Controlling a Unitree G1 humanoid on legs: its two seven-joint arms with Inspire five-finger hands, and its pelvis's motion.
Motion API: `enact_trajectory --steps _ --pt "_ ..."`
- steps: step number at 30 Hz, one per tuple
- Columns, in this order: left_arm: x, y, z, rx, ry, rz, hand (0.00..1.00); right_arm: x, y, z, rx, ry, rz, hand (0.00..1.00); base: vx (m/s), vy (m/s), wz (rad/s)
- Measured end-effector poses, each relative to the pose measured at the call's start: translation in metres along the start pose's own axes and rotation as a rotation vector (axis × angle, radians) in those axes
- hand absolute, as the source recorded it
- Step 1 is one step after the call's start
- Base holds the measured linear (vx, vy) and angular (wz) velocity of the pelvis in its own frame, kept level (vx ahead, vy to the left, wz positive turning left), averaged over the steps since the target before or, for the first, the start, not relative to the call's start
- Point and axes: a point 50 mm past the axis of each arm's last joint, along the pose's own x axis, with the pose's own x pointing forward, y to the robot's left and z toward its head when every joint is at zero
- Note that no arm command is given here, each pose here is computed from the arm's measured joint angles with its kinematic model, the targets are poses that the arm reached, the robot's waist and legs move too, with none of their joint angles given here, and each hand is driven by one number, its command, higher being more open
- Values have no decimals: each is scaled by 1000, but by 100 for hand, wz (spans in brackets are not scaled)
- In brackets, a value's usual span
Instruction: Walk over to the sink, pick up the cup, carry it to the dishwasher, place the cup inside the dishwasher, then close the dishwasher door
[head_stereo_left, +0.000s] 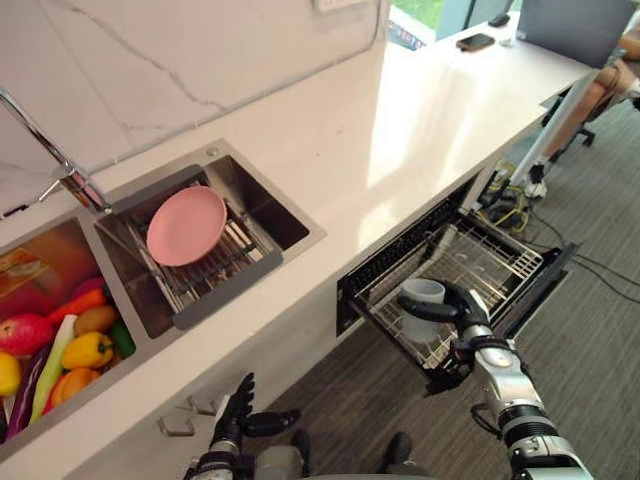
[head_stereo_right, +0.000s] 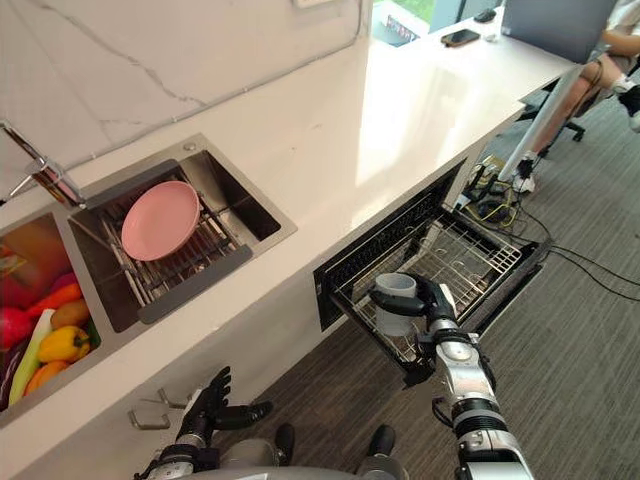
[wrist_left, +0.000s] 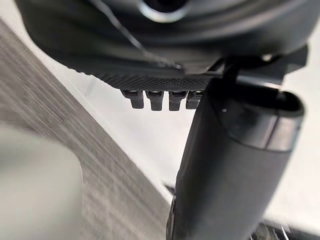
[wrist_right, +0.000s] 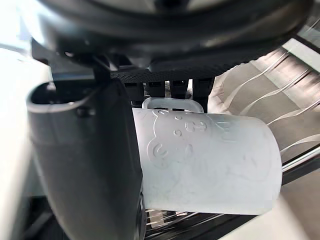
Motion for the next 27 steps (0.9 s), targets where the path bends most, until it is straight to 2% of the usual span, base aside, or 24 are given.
enact_trajectory --steps 6,12,16,17,21,27 --pt "-1 10 -12 -68 66 46 100 9 -32 13 -79 -4 -155 0 -10 21 35" --pt "4 9 -3 -201 31 28 100 17 -42 48 -254 -113 -189 0 -67 51 20" --pt "6 15 -1 -209 24 24 100 17 -53 57 -373 -139 -220 0 -67 22 30" --pt "6 16 -1 -209 24 24 100 17 -54 58 -387 -143 -223 100 -31 8 17" --pt "8 22 -1 -196 35 25 100 19 -53 62 -447 -160 -242 100 -64 3 4" --pt "10 21 -2 -188 48 21 100 21 -47 48 -475 -88 -251 100 -40 -4 1"
